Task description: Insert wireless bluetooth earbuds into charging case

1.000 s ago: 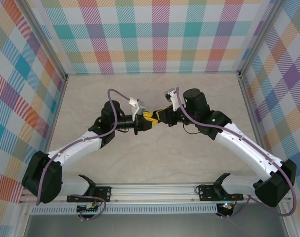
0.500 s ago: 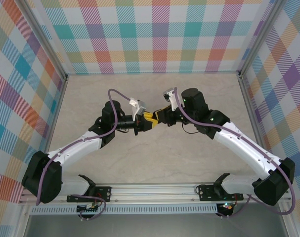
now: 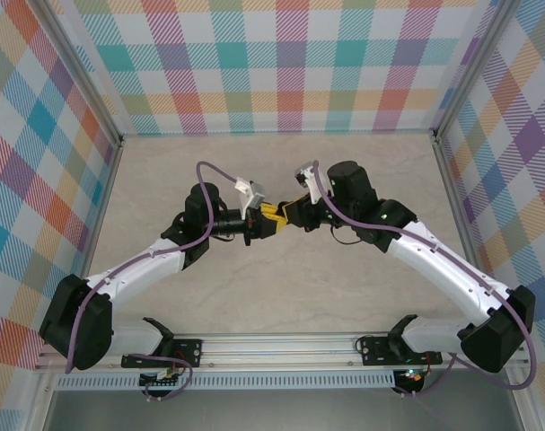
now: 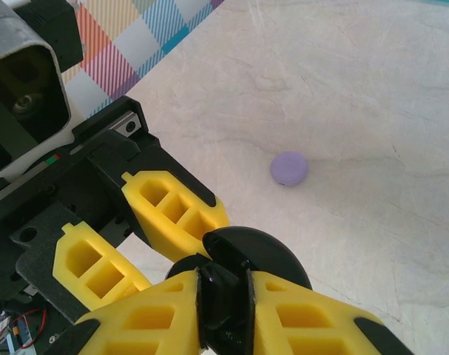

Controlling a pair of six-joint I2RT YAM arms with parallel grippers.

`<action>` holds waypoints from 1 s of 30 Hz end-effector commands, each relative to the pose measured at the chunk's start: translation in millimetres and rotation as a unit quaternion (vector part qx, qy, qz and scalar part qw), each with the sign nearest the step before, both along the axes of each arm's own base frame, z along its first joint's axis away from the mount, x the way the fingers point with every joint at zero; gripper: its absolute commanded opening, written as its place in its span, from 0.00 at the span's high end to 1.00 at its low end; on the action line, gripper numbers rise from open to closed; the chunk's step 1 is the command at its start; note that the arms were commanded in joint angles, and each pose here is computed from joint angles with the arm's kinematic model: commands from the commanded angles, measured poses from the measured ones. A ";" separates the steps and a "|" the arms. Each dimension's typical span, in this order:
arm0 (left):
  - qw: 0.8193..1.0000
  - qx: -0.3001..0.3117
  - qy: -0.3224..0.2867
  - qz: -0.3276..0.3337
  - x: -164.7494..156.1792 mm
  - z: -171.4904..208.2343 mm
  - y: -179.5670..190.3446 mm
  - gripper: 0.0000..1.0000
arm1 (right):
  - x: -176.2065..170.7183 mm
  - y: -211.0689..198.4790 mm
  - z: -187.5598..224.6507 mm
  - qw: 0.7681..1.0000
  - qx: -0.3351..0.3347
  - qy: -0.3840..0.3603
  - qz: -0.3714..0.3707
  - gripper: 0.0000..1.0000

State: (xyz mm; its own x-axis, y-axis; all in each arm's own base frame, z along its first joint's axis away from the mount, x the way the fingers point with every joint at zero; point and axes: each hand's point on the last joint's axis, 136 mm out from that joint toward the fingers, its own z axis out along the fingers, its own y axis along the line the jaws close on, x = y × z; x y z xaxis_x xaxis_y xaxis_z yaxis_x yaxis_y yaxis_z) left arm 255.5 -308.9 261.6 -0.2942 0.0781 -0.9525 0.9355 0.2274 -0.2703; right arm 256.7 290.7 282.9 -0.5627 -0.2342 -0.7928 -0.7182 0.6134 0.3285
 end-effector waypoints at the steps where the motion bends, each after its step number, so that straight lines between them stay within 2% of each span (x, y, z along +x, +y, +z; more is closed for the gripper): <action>1: 0.999 -0.025 -0.031 -0.010 -4.5 31.6 -3.7 1.00 | -4.0 6.6 7.6 1.000 -0.001 -0.005 0.020 0.78; 7: 0.999 -0.026 -0.030 -0.011 -5.2 32.2 -3.8 1.00 | -5.1 7.5 7.0 1.000 -0.007 -0.004 0.022 0.73; 18: 0.999 -0.024 -0.029 -0.008 -4.5 29.9 -3.3 1.00 | -1.2 0.4 15.6 1.000 -0.004 -0.021 -0.001 0.48; 26: 0.999 -0.020 -0.028 -0.001 -3.9 28.8 -1.6 1.00 | 23.1 -36.7 21.9 0.990 -0.018 -0.045 -0.132 0.41; 30: 0.999 -0.022 -0.036 -0.005 -8.0 33.8 0.1 1.00 | 31.9 -53.7 14.2 0.985 -0.037 -0.032 -0.166 0.40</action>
